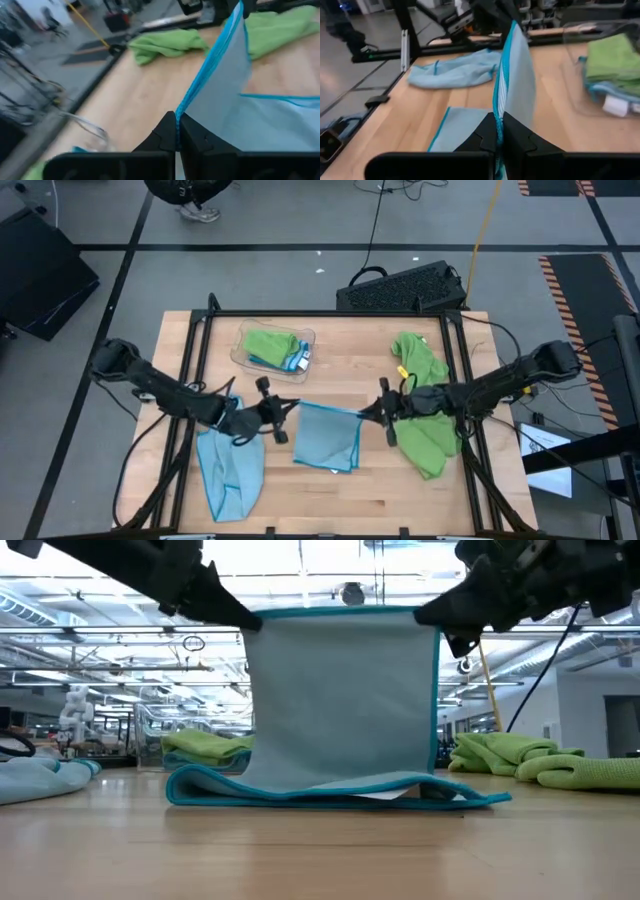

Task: Fold microfiber towels
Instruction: Fold the right blue microfiber cloth

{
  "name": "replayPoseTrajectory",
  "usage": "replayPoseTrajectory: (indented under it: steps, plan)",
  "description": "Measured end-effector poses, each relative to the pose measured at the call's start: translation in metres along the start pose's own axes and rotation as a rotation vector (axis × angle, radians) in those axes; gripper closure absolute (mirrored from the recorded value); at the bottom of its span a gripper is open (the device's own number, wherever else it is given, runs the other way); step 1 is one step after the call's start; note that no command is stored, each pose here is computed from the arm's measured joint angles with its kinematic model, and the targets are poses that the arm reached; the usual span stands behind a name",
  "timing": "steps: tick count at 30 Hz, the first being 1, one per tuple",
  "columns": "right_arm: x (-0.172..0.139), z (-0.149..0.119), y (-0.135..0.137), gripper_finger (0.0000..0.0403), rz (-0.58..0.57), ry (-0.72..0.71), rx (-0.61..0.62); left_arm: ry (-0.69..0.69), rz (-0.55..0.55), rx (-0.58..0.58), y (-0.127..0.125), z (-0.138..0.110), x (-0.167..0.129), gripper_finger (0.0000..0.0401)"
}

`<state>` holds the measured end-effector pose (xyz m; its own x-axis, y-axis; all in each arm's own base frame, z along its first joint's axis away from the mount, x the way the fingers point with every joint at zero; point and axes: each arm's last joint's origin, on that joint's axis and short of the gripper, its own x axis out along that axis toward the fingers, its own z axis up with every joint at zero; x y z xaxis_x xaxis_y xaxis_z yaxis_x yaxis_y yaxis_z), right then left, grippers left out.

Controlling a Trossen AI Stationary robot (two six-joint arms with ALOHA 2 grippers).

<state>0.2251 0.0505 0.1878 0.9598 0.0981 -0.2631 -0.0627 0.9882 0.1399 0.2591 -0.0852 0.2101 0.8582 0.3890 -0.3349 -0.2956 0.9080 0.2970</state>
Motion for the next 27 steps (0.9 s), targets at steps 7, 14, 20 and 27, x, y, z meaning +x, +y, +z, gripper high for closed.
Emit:
replayPoseTrajectory:
  steps: [7, 14, 20, 27]
  plan:
    - [0.006, -0.023, 0.002, 0.0398, -0.007, 0.097, 0.050, 0.082, -0.074, -0.075, -0.010, -0.029, 0.004, 0.0390]
    - [0.017, -0.032, 0.001, 0.0398, -0.002, 0.104, 0.047, 0.110, -0.160, -0.113, -0.021, -0.047, -0.004, 0.0393]
    - [0.012, -0.016, -0.016, 0.0398, -0.060, 0.020, -0.004, 0.037, -0.107, -0.100, -0.019, -0.039, -0.003, 0.0396]
    - [-0.005, 0.004, -0.036, 0.0398, -0.139, -0.050, -0.046, 0.022, -0.021, -0.127, -0.007, -0.036, 0.007, 0.0396]
